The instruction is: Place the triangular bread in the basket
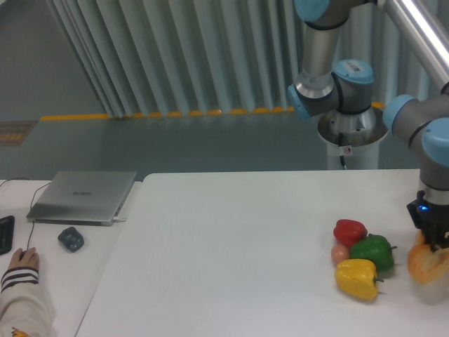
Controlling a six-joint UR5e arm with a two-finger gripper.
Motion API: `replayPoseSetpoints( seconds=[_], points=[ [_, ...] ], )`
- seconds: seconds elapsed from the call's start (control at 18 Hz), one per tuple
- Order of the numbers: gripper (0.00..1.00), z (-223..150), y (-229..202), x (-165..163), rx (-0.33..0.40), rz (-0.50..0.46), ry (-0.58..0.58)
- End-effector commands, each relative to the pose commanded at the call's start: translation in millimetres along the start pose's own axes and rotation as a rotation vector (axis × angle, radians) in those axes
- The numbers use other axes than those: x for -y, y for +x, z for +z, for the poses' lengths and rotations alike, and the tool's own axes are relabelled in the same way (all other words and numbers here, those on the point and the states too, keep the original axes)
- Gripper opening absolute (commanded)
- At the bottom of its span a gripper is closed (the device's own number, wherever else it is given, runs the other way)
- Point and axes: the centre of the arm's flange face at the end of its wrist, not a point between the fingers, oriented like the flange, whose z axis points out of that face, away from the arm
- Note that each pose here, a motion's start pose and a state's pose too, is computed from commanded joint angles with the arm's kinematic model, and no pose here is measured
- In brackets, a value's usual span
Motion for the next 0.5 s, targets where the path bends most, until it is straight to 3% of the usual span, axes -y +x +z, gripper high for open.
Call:
replayPoseSetpoints(
  seconds=[0.33, 0.5],
  points=[
    [0.00, -38, -26, -52, -0.017, 0.048, 0.025],
    [0.00, -34, -33, -101, -0.025, 0.167, 0.025]
  ],
)
